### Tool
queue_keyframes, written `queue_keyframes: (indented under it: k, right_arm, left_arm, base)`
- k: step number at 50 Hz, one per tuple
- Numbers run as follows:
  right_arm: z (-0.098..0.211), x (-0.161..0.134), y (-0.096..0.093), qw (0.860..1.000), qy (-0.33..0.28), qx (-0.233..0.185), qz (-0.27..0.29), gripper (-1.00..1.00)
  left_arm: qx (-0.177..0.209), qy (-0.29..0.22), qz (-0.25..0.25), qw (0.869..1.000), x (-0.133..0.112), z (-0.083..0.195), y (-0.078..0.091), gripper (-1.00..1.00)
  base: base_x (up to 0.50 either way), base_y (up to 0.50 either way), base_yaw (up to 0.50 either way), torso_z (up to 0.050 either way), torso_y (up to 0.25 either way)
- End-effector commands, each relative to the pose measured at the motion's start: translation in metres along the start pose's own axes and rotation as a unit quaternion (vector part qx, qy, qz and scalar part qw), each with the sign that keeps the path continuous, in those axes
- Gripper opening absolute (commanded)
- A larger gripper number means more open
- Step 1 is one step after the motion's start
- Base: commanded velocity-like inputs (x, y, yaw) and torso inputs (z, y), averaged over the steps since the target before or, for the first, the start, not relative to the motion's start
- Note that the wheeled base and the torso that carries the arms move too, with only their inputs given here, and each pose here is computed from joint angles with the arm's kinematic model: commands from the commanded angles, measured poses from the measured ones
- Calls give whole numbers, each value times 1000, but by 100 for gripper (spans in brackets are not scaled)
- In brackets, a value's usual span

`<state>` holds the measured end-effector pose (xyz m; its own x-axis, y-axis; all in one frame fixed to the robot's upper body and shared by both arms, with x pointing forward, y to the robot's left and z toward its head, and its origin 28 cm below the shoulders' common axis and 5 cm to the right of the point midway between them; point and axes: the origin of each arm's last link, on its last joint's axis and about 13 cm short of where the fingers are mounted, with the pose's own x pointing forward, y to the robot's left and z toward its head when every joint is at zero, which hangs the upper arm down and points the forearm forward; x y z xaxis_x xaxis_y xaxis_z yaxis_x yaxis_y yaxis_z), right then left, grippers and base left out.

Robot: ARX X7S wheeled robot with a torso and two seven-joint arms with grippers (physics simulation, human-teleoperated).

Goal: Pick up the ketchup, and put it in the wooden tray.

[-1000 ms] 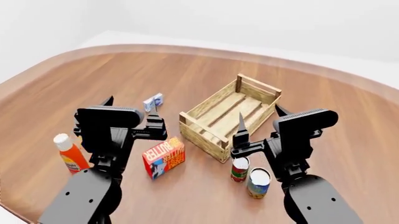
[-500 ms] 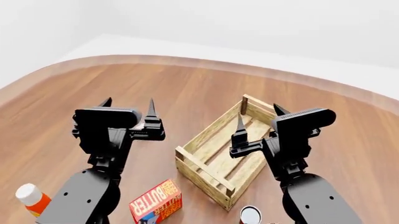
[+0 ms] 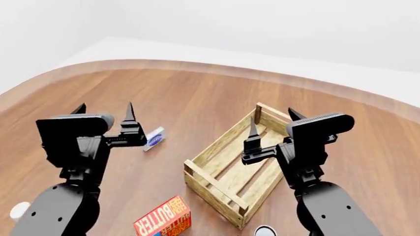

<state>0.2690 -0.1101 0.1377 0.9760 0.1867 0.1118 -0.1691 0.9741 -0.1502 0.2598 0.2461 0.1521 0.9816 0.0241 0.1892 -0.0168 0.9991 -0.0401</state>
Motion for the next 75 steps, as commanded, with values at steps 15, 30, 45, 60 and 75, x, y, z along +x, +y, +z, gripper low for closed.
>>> queue_keyframes:
  k: [15,30,45,60,75]
  right_arm:
    - [2,6,3,1000,-8,-4,18,100]
    - [8,10,7,999,-20,-19,25,100]
    - [9,14,15,999,-25,-25,28,100]
    - [13,7,16,999,-24,-35,24,100]
    - [15,2,17,999,-24,-39,23,100]
  left_arm:
    - [18,-11,140,990,-50,12,65,100]
    - [34,-1,168,985,-83,5,87,100]
    - [48,30,164,985,-99,-22,95,100]
    - [41,59,160,985,-110,-44,94,100]
    - [45,75,183,979,-117,-59,99,100]
  base:
    - [0,0,0,0,0]
    - [0,0,0,0,0]
    - [0,0,0,0,0]
    - [0,0,0,0,0]
    - [0,0,0,0,0]
